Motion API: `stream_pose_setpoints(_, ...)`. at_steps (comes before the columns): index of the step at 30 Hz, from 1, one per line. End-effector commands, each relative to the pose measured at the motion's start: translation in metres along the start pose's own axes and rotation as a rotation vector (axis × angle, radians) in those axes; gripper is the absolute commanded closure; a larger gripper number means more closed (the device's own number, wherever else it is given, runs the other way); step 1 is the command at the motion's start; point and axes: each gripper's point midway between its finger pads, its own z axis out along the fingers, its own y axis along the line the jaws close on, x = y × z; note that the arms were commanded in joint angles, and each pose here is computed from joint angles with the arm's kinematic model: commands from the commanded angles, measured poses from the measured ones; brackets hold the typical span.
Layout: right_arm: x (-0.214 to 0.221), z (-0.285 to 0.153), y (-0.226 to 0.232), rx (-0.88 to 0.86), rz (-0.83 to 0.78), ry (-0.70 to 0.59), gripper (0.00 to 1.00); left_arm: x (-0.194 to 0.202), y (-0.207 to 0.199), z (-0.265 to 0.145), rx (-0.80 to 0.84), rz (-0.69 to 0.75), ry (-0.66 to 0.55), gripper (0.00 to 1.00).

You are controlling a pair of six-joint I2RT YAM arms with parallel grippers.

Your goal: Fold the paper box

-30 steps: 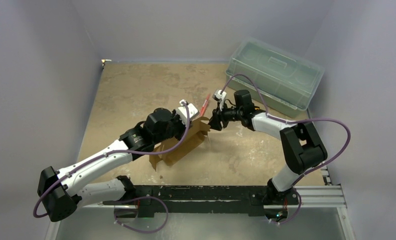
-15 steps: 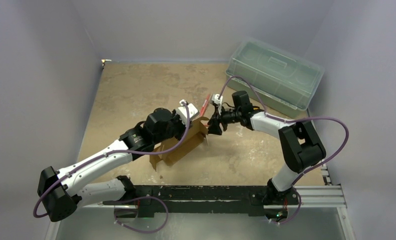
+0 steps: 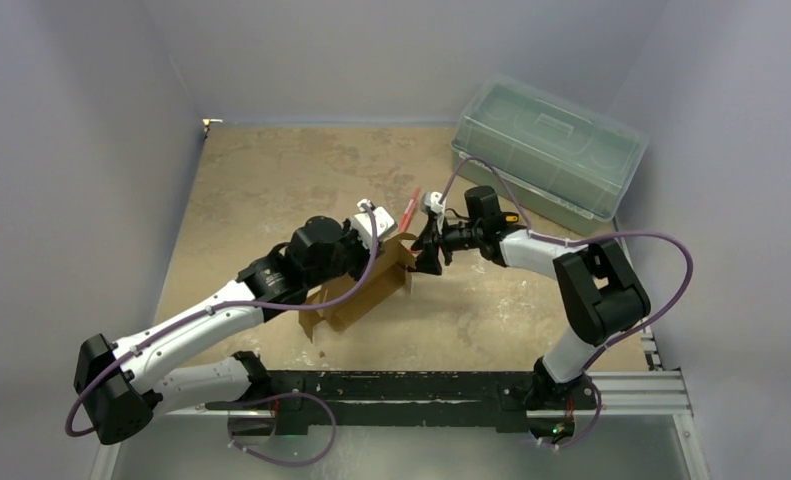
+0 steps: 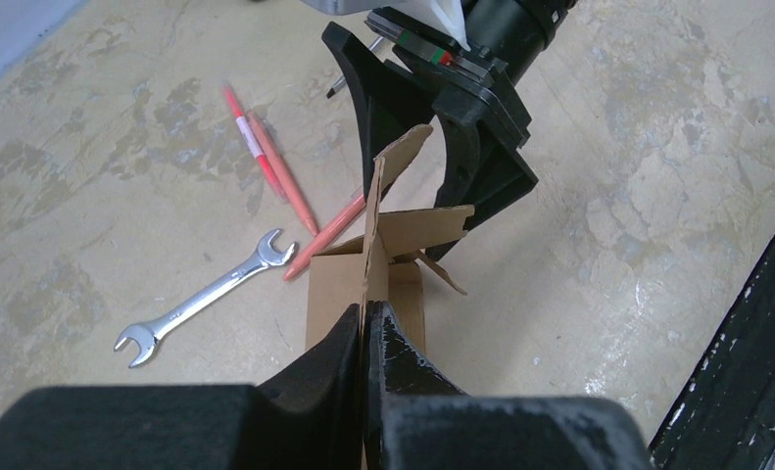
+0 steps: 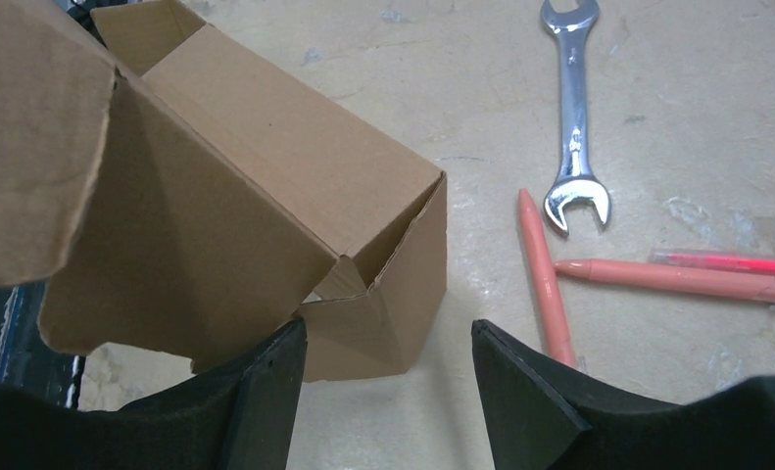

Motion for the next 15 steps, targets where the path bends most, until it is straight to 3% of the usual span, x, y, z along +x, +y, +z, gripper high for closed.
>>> stream_pose_setpoints(1, -0.0047, 0.0057, 0.0065, -0.038, -0.030, -0.067, 0.34, -0.0050, -0.0019, -0.0008, 0.005, -0.024, -0.041, 1.00)
stream_pose_setpoints(15, -0.0134, 0.0097, 0.0118, 0.023, 0.001, -0.252, 0.35, -0.0067, -0.0057, -0.0003, 0.024, -0.028, -0.063, 1.00)
